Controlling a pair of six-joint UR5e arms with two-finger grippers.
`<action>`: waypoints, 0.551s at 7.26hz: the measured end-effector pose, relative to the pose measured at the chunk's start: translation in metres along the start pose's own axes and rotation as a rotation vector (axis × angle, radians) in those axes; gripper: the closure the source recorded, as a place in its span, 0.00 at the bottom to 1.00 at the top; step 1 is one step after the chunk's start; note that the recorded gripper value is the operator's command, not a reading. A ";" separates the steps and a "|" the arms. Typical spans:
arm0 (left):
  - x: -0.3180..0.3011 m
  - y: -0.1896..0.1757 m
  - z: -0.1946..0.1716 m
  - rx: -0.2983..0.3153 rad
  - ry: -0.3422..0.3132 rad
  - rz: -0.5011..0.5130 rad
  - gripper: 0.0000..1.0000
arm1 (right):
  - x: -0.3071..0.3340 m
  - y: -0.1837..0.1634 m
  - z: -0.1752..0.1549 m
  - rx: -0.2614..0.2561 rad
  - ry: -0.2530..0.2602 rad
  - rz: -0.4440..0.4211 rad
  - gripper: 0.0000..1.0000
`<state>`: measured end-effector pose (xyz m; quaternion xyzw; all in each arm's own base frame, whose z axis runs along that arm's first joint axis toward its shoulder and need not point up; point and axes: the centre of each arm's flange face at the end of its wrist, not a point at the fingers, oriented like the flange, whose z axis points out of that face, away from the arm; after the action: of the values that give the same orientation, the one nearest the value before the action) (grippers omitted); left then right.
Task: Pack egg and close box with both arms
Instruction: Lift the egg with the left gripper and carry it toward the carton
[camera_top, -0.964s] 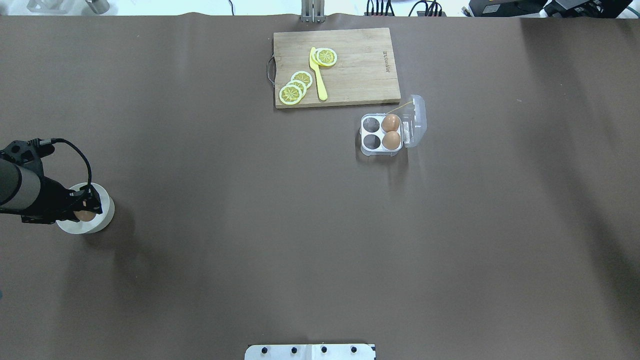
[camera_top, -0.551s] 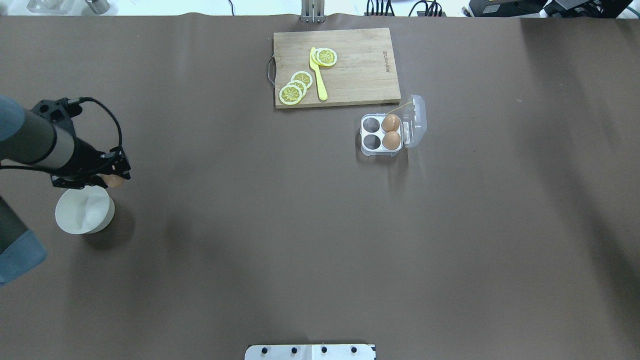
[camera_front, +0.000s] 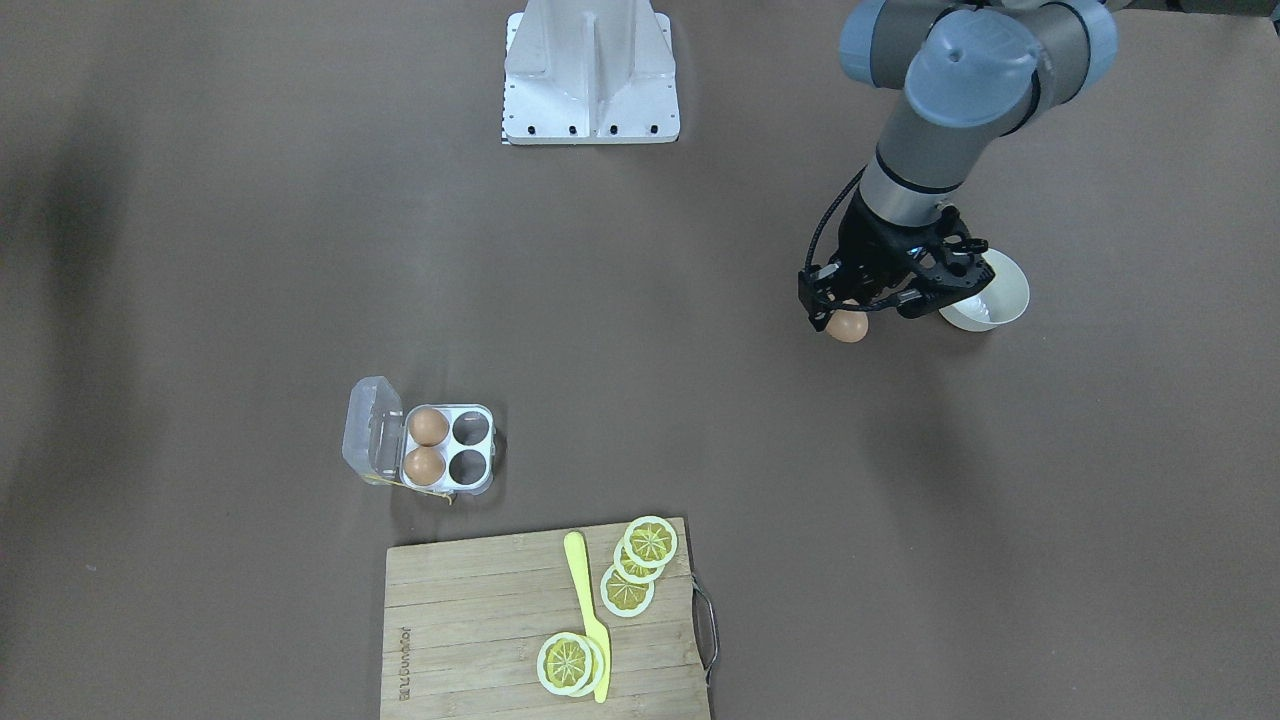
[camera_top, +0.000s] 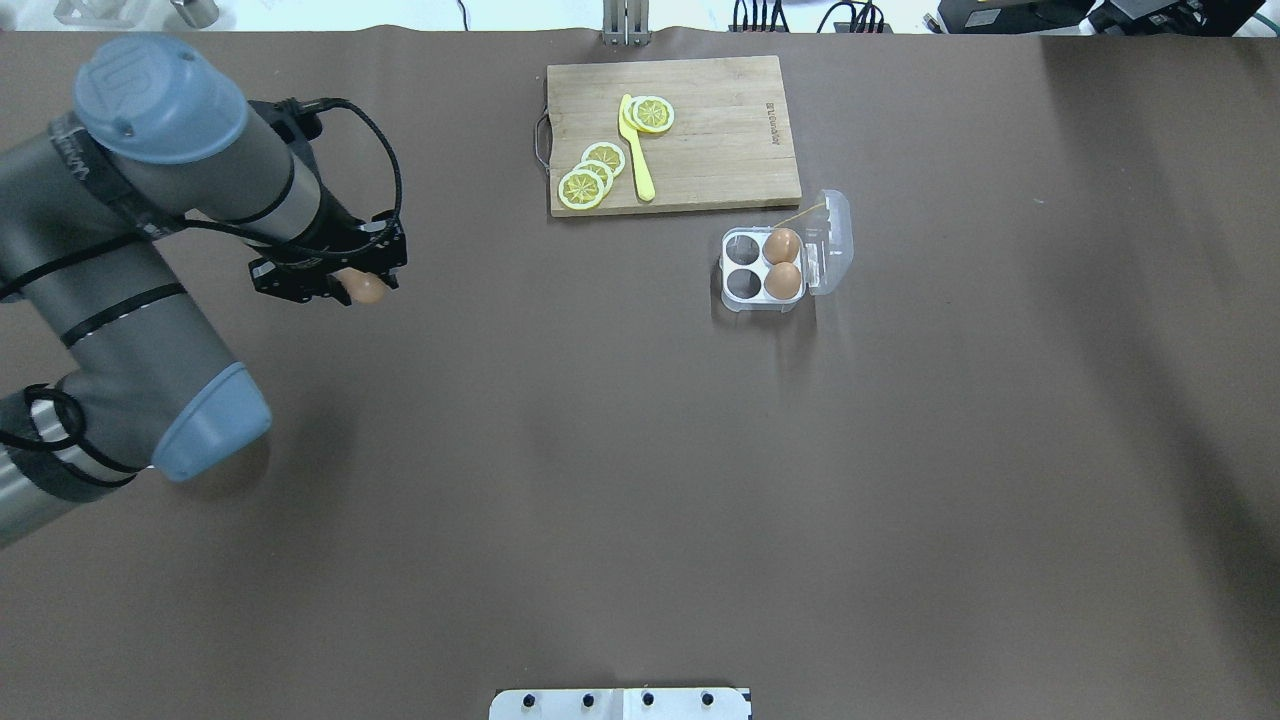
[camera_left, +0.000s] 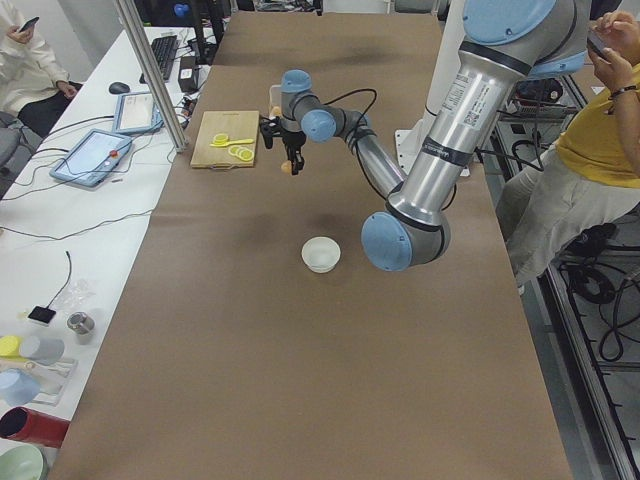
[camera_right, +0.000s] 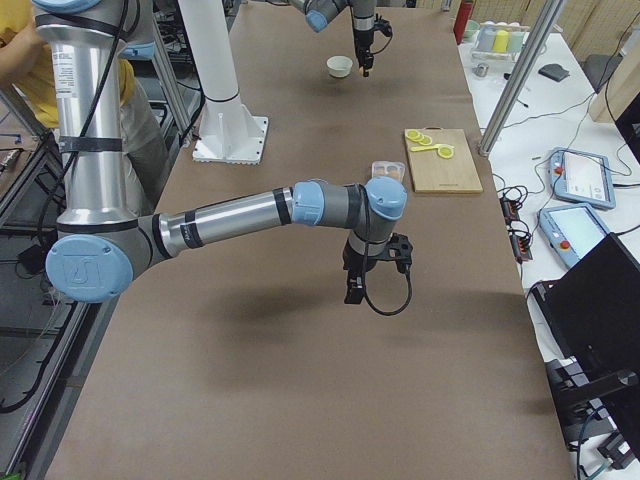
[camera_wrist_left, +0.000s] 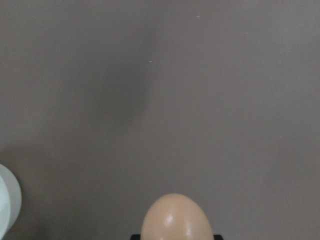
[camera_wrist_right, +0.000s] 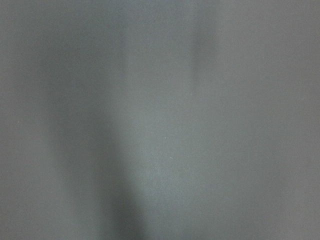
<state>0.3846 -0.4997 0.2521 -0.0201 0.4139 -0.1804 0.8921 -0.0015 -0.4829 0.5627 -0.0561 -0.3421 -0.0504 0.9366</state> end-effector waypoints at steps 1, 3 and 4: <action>0.030 0.012 0.000 -0.013 0.023 0.044 0.88 | 0.000 0.000 0.000 0.001 0.000 -0.001 0.00; 0.086 0.024 0.009 -0.026 0.086 0.113 0.88 | -0.001 -0.001 -0.001 0.003 0.001 -0.003 0.00; 0.111 0.025 0.020 -0.028 0.125 0.143 0.88 | -0.001 -0.001 -0.001 0.004 0.001 -0.004 0.00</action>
<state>0.4727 -0.5158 0.1790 0.0085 0.4713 -0.1116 0.8748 -0.0017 -0.4842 0.5614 -0.0536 -0.3421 -0.0518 0.9367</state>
